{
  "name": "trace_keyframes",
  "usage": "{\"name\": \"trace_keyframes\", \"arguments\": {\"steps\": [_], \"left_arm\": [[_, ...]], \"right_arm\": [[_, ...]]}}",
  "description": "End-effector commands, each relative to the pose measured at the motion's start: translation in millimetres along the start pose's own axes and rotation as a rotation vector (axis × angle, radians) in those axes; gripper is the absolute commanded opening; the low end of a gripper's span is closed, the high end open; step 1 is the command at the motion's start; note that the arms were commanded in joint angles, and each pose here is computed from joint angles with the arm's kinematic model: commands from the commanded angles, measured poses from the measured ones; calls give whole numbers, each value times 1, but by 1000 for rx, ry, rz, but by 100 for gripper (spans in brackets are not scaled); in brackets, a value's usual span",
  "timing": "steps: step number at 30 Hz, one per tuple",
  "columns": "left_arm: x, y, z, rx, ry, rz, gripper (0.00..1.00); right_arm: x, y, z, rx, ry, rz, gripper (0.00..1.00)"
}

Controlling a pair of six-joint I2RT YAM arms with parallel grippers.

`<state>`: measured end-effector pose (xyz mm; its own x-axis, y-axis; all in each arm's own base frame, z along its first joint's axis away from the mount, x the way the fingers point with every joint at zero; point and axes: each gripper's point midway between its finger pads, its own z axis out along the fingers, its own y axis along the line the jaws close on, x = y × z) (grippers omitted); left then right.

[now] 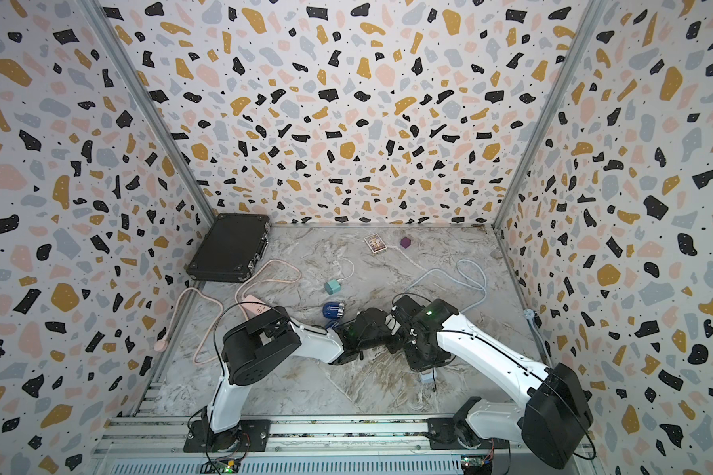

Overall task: Unplug the electric shaver
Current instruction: Remove the plug from the socket.

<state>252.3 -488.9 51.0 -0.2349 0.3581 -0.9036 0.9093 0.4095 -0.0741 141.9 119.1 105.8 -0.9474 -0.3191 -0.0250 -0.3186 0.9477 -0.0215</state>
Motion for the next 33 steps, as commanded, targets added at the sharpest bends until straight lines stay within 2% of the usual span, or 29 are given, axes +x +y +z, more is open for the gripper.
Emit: {"name": "trace_keyframes", "arguments": {"steps": [1, 5, 8, 10, 12, 15, 17, 21, 22, 27, 33], "left_arm": [[125, -65, -8, 180, 361, 238, 16], [124, -64, -7, 172, 360, 238, 16], [121, -62, -8, 160, 356, 237, 17], [116, -57, -9, 128, 350, 238, 22], [106, -47, -11, 67, 335, 240, 36], [86, -40, -16, 43, 318, 245, 45], [74, -35, -21, 19, 311, 246, 57], [56, -34, -29, 13, 307, 246, 73], [52, -33, -31, 7, 304, 239, 98], [28, -28, -48, -34, 279, 231, 100], [-12, 1, -82, -192, 269, 248, 100]], "right_arm": [[-67, 24, -41, -109, -317, -14, 0], [-61, 23, -25, -88, -258, -25, 0], [-62, 27, -24, -111, -263, -24, 0], [-64, 29, -29, -125, -286, -22, 0], [-66, 29, -36, -136, -316, -20, 0], [-66, 27, -44, -147, -363, -17, 1], [-64, 24, -48, -141, -383, -12, 2], [-58, 20, -56, -148, -400, -8, 3], [-57, 19, -57, -145, -402, -5, 3], [-49, 10, -60, -125, -402, 11, 4], [-45, 0, -71, -114, -441, 39, 4]]}}
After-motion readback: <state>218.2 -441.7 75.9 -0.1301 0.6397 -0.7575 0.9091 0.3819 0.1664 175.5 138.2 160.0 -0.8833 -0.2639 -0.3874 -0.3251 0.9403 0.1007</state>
